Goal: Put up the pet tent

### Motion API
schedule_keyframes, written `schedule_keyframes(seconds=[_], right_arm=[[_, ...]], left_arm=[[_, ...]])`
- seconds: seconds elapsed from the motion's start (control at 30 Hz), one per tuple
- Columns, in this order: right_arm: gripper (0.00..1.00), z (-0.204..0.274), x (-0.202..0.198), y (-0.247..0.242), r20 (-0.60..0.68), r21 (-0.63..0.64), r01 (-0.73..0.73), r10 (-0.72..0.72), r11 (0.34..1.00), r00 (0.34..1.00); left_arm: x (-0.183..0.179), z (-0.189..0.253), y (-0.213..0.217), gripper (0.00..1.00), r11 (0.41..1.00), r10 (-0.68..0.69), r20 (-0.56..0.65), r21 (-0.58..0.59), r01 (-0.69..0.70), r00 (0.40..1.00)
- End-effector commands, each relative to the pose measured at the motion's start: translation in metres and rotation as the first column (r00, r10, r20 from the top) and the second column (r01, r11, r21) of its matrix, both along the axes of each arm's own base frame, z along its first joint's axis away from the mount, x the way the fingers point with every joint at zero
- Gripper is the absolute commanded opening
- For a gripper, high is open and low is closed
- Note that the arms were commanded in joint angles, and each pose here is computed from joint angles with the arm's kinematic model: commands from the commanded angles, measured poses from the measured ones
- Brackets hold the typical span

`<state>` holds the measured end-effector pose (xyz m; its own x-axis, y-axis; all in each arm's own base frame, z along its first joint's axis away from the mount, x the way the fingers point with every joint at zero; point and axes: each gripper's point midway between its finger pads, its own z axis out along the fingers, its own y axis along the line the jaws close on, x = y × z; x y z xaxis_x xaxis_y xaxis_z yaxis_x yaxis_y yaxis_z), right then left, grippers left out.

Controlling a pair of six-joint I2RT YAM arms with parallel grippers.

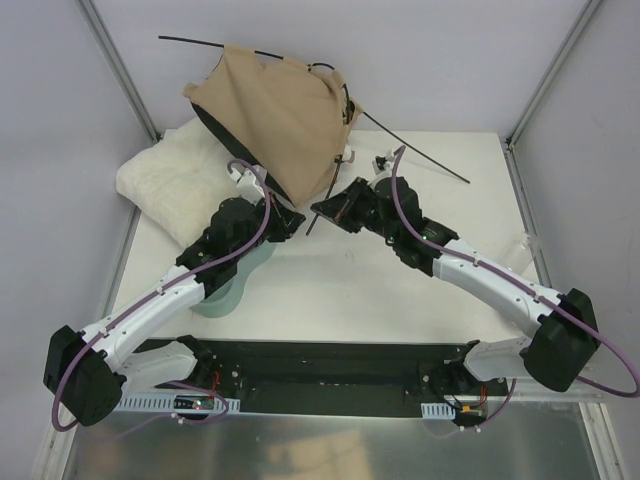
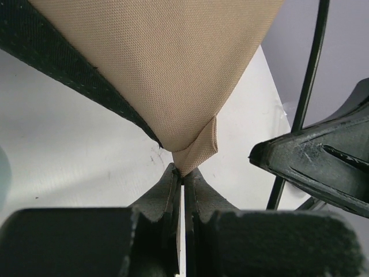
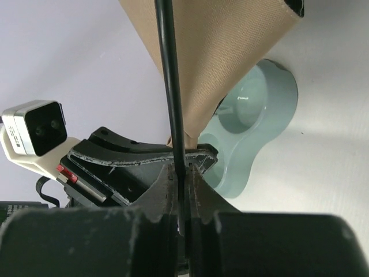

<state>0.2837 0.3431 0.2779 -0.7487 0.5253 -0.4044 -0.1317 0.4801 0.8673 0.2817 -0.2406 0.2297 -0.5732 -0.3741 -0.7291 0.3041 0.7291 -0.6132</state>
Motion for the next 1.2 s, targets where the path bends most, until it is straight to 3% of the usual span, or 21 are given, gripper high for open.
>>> schedule_keyframes(seconds=[0.0,0.4,0.8,1.17], right_arm=[[0.00,0.084,0.063,-0.048,0.175,0.261,0.270,-0.321,0.927,0.931],[0.00,0.140,0.067,-0.040,0.313,0.435,0.155,-0.310,0.887,0.897],[0.00,0.135,0.111,-0.065,0.346,0.419,0.348,-0.502,0.838,0.792],[0.00,0.134,0.136,-0.091,0.204,0.510,0.480,-0.643,0.714,0.738]], left_arm=[[-0.021,-0.039,0.010,0.00,0.994,-0.047,-0.098,0.099,0.056,0.994],[-0.017,-0.039,0.008,0.00,0.992,-0.059,-0.114,0.103,0.071,0.992],[-0.020,-0.042,0.011,0.00,0.989,-0.078,-0.121,0.114,0.092,0.990],[-0.020,-0.049,0.018,0.00,0.985,-0.062,-0.120,0.153,0.080,0.991]])
